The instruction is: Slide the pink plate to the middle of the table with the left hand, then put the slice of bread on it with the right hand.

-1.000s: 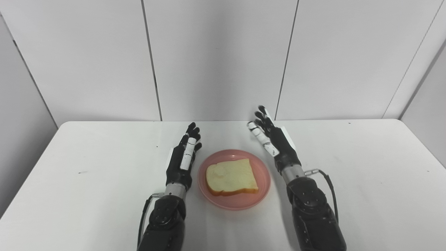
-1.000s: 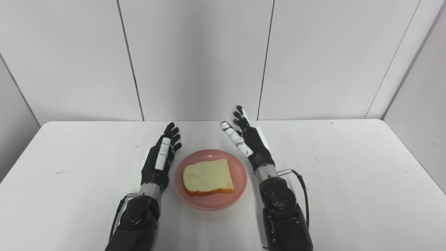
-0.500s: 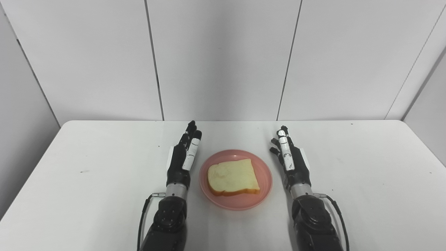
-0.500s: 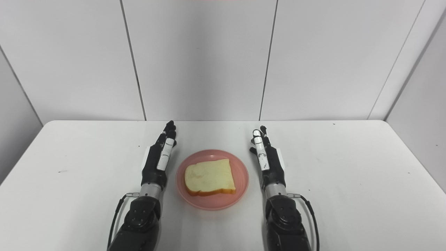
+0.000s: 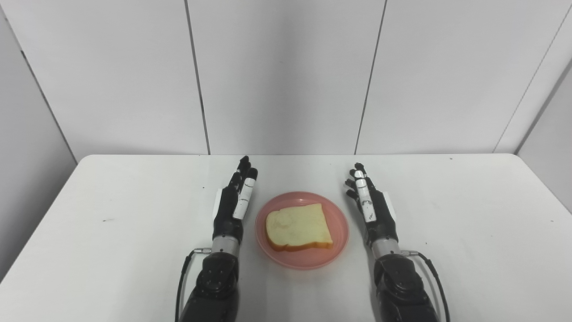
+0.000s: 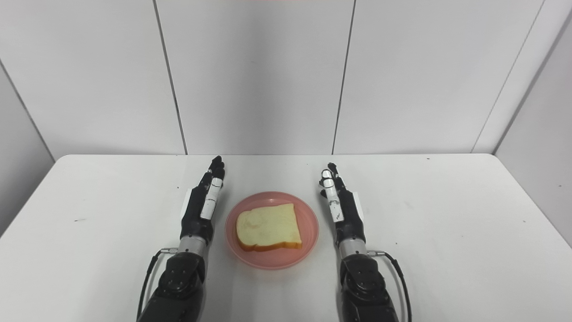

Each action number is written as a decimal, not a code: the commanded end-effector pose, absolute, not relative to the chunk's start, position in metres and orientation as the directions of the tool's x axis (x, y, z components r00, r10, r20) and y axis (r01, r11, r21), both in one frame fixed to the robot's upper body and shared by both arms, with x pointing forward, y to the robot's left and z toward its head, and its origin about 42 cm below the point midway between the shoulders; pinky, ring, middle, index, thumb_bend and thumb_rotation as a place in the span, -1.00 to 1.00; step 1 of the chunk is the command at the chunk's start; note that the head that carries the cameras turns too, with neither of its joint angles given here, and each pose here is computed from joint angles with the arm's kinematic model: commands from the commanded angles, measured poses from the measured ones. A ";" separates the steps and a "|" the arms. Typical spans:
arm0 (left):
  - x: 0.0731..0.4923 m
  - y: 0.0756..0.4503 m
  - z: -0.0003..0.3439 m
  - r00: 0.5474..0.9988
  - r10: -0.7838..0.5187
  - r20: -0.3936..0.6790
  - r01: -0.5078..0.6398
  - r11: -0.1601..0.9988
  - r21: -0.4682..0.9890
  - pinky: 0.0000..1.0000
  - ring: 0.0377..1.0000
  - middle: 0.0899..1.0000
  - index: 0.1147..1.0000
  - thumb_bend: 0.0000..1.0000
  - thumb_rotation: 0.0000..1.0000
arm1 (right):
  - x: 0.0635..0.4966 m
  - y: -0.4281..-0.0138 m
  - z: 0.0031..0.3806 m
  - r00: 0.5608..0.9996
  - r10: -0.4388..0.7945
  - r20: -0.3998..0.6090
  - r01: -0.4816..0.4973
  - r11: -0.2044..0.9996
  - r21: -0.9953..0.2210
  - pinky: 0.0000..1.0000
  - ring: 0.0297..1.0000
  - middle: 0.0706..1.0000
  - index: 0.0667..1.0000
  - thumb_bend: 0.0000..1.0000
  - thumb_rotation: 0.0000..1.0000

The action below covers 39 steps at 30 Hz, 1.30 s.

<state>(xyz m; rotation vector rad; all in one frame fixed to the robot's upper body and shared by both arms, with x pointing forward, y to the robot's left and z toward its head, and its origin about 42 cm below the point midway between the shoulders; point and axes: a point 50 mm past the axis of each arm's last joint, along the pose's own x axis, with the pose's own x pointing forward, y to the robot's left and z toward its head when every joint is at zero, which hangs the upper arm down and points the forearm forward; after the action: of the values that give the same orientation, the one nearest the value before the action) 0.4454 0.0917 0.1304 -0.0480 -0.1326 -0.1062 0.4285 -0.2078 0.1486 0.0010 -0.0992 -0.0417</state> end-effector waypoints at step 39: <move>0.436 0.101 0.122 0.987 -0.108 0.118 0.118 0.990 -0.077 1.00 0.98 0.94 0.82 0.53 0.76 | 0.419 -0.201 0.164 0.982 -0.009 0.190 0.003 1.000 0.029 0.89 0.81 0.86 0.73 0.59 0.99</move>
<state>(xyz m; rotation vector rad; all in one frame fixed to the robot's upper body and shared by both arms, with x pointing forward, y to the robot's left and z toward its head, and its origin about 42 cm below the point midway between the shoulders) 0.4402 0.0967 0.1286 -0.0825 -0.1232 -0.1079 0.4150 -0.2049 0.1454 0.0261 -0.1112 -0.0241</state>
